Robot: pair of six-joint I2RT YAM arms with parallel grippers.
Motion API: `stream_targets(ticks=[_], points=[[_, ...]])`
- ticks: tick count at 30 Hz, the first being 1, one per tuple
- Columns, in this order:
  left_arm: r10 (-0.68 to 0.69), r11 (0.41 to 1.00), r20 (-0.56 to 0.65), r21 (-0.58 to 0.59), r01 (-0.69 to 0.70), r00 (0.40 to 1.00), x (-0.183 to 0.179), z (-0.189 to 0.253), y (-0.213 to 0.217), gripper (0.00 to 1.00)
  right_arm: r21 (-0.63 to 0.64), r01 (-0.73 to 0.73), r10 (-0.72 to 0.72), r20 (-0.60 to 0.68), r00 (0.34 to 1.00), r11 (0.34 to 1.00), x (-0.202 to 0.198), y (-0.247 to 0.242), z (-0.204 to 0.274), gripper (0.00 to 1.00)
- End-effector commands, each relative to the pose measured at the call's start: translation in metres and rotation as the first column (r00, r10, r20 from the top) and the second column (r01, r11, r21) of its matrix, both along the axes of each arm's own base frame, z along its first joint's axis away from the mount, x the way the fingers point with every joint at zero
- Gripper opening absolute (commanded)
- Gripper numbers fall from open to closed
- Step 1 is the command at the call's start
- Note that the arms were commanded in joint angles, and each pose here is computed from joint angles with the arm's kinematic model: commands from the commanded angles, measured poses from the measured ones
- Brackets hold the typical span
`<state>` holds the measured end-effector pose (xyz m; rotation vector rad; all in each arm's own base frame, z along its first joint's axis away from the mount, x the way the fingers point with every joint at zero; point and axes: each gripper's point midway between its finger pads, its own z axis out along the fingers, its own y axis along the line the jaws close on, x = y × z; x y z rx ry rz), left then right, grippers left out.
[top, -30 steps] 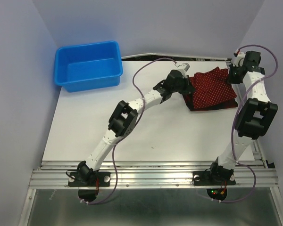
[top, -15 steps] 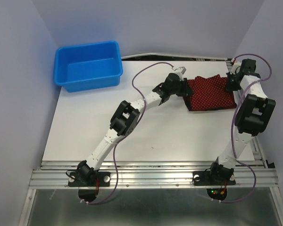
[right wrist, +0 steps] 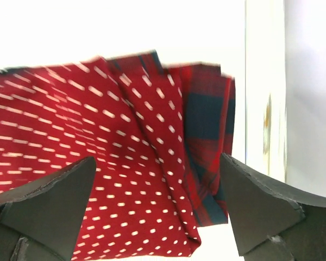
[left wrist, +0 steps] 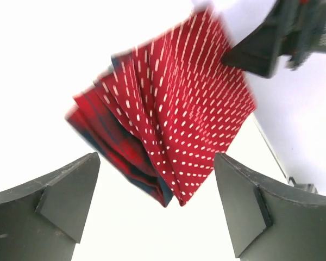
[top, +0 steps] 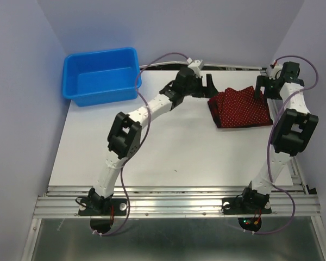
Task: Fold and stack the skirts
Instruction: Neatly place the folded skirt to the corner
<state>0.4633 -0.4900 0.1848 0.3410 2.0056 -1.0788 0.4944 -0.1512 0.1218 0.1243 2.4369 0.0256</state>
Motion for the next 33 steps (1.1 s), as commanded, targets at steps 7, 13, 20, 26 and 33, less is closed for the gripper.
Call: stream_targets(ticks=[7,13,20,26,33], points=[[0.132,0.984,0.288,0.08,-0.161,0.949,-0.015,0.166,0.179,0.99,0.036,-0.184,0.161,0.339,0.927,0.982,-0.009,0.046,0.186,1.0],[0.102,0.902,0.364,0.358,-0.241,0.926,-0.037,0.187,0.275,0.99,0.237,-0.285,0.226,0.247,0.942,0.929,-0.064,0.1,0.165,1.0],[-0.042,0.851,0.264,0.514,-0.104,0.964,-0.101,0.108,0.316,0.99,0.347,-0.41,0.372,0.174,0.912,0.844,-0.134,0.205,0.087,1.0],[0.044,0.783,0.241,0.594,-0.183,0.97,-0.143,0.045,0.357,0.99,0.331,-0.517,0.506,0.127,0.853,0.79,-0.193,0.258,0.037,1.0],[0.077,0.748,0.212,0.634,-0.197,0.974,-0.162,0.007,0.376,0.99,0.285,-0.508,0.497,0.116,0.86,0.813,-0.215,0.251,0.018,1.0]])
